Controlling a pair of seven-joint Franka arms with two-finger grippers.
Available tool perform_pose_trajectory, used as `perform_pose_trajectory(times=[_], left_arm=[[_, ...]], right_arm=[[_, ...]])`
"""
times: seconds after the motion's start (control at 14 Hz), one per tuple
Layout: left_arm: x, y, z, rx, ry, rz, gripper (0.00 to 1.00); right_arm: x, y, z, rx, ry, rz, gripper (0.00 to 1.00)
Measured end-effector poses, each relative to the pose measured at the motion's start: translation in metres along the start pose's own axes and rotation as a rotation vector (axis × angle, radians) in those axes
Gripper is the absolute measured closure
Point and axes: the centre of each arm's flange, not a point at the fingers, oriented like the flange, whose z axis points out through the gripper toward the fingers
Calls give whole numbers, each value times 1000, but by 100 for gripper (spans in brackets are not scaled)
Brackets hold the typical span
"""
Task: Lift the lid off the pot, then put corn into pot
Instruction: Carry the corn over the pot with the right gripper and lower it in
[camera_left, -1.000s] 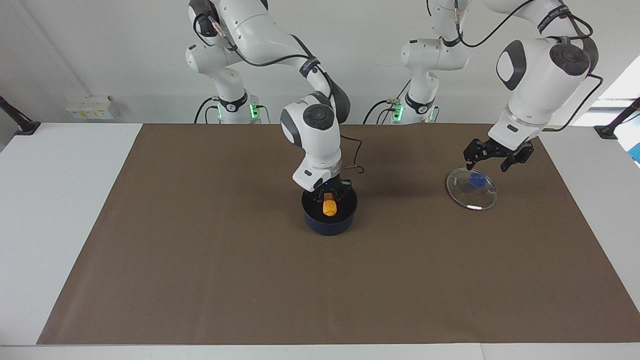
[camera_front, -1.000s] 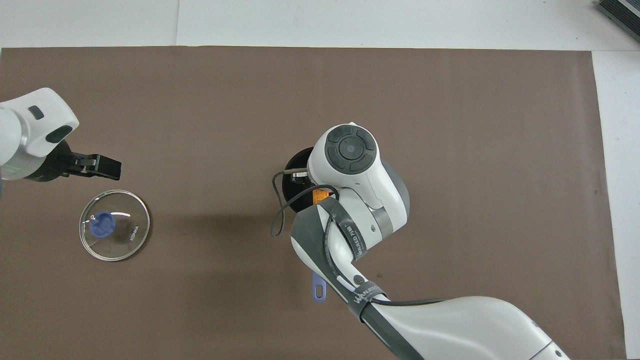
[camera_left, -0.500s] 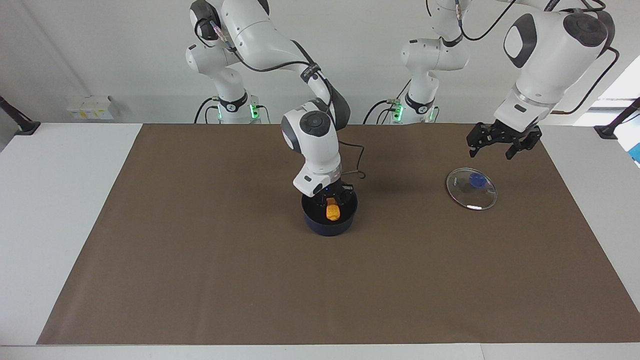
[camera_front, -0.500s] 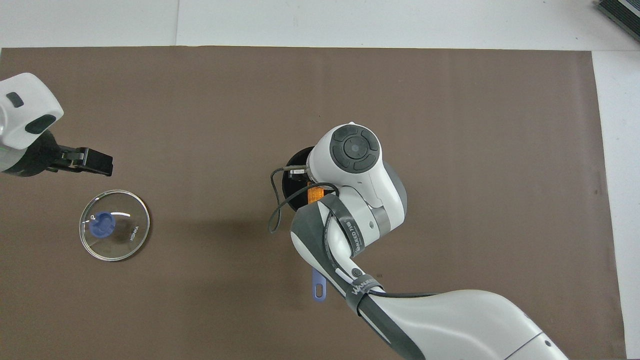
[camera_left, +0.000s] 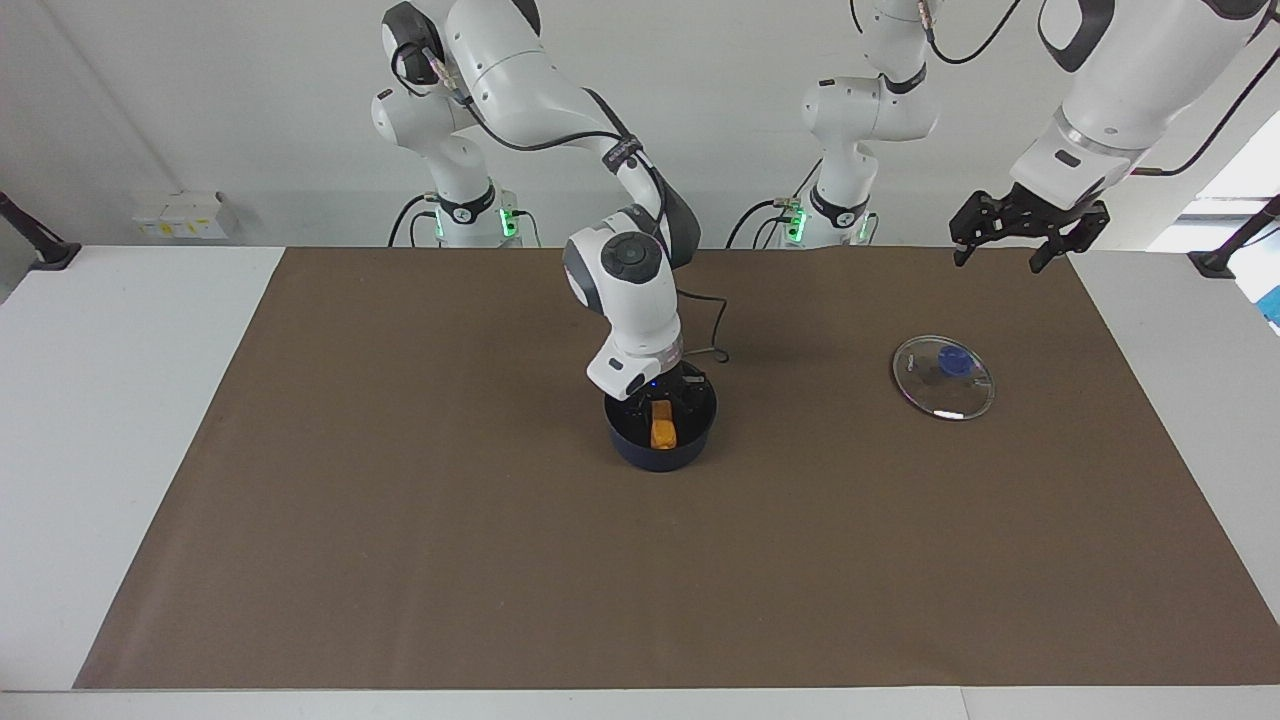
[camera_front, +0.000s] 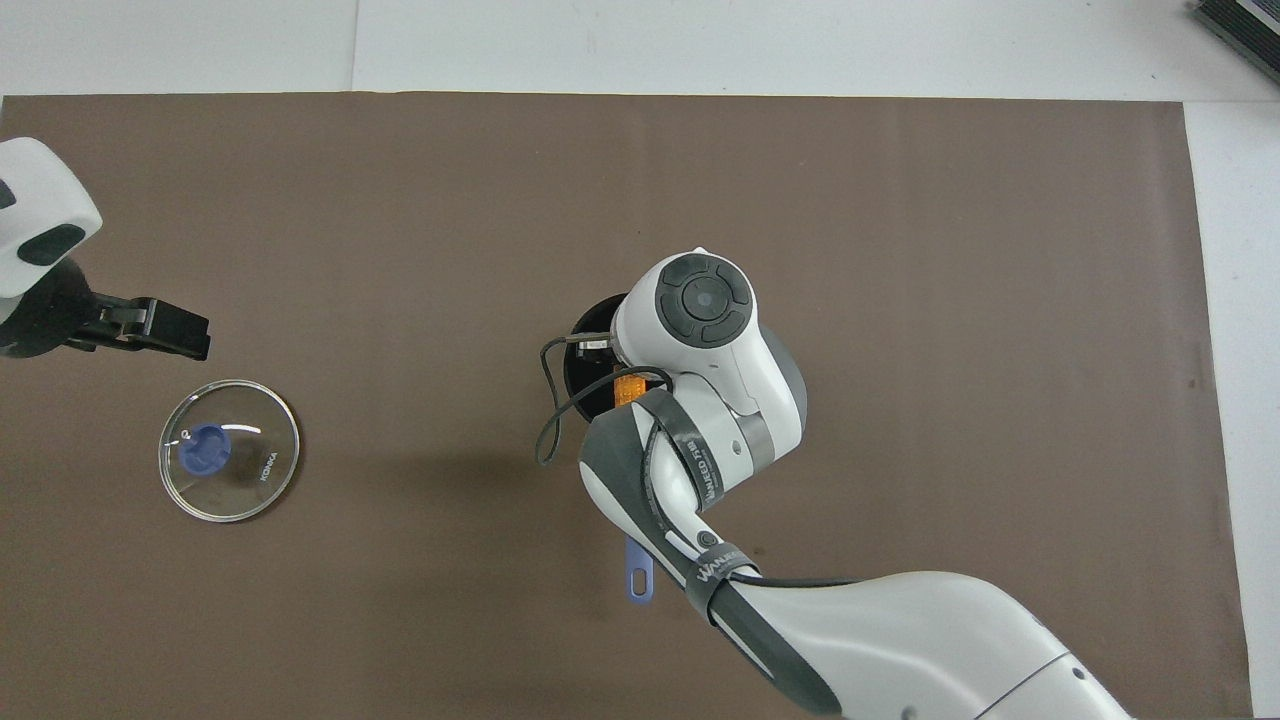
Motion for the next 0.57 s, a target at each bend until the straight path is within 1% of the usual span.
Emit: perform_pose_trajectory(times=[0.14, 0.21, 0.36, 0.57], left_arm=[[0, -1, 0, 0, -1, 13, 0], [0, -1, 0, -1, -2, 14, 0], [0, -1, 0, -1, -3, 15, 0], [0, -1, 0, -2, -3, 15, 0]], right_arm=[[2, 1, -2, 1, 5, 1, 4], [3, 1, -6, 3, 10, 2, 0], [7, 2, -20, 9, 33, 2, 0], [19, 19, -65, 13, 75, 20, 0]])
